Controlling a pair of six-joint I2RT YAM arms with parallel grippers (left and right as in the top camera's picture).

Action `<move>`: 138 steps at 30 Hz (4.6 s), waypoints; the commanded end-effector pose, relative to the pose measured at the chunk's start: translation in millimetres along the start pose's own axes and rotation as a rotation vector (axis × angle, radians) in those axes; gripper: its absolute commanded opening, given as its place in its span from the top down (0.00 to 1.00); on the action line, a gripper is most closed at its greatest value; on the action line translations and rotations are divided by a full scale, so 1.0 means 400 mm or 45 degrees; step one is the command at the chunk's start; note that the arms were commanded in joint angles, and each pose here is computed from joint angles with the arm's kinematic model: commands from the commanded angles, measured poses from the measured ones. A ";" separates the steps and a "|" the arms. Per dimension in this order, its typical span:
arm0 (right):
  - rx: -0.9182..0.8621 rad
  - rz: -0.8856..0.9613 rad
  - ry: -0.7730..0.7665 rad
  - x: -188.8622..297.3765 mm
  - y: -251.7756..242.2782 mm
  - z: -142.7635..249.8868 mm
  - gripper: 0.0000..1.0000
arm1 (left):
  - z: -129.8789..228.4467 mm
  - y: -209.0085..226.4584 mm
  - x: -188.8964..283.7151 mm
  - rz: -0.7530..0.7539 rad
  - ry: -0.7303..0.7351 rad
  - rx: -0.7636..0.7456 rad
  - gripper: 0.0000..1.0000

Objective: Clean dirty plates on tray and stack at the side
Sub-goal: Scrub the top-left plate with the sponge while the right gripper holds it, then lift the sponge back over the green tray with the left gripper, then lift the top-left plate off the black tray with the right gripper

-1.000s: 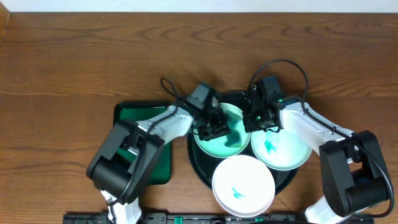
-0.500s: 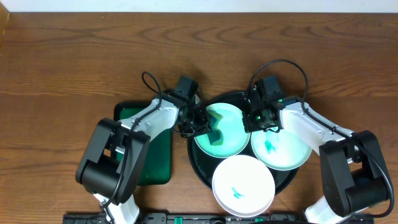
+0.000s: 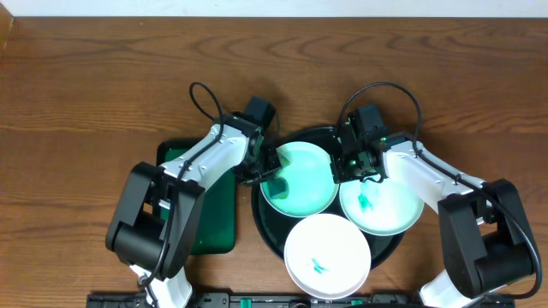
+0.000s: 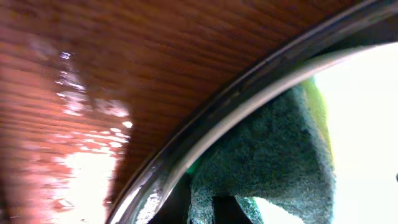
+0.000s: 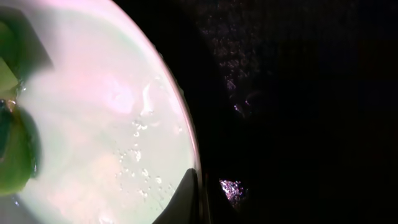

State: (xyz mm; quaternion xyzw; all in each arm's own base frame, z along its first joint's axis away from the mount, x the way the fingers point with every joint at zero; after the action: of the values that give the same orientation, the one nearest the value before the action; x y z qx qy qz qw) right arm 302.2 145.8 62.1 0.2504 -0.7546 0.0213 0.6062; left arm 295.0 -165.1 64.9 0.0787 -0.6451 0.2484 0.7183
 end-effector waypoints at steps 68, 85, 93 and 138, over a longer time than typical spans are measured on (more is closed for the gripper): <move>0.251 0.204 -0.384 0.239 0.066 -0.079 0.99 | -0.066 0.141 0.387 -0.435 -0.419 -0.013 0.93; 0.395 0.600 -0.412 0.332 0.120 -0.076 0.99 | -0.080 0.192 0.373 -0.477 -0.369 0.021 0.93; 0.440 0.752 -0.420 0.402 0.118 -0.101 0.99 | -0.080 0.192 0.373 -0.477 -0.369 0.016 0.93; 1.076 1.823 -0.449 0.546 0.360 -0.021 0.99 | -0.092 0.183 0.372 -0.455 -0.394 -0.017 0.93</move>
State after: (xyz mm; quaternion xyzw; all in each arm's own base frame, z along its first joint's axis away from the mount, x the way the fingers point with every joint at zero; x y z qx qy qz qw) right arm 225.3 199.4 286.8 -0.0524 -0.7406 0.6408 0.1952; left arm 302.1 -49.5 190.0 0.2269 -0.7279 0.1057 0.6384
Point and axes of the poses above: each gripper's point midway between its finger pads, its own x axis back along the fingers, its own y axis along the line the jaws close on, z = x × y, the point moved 6 cm from there along x, back along the fingers, and after that the axes turned 9 degrees about x, right-handed, at the moved point
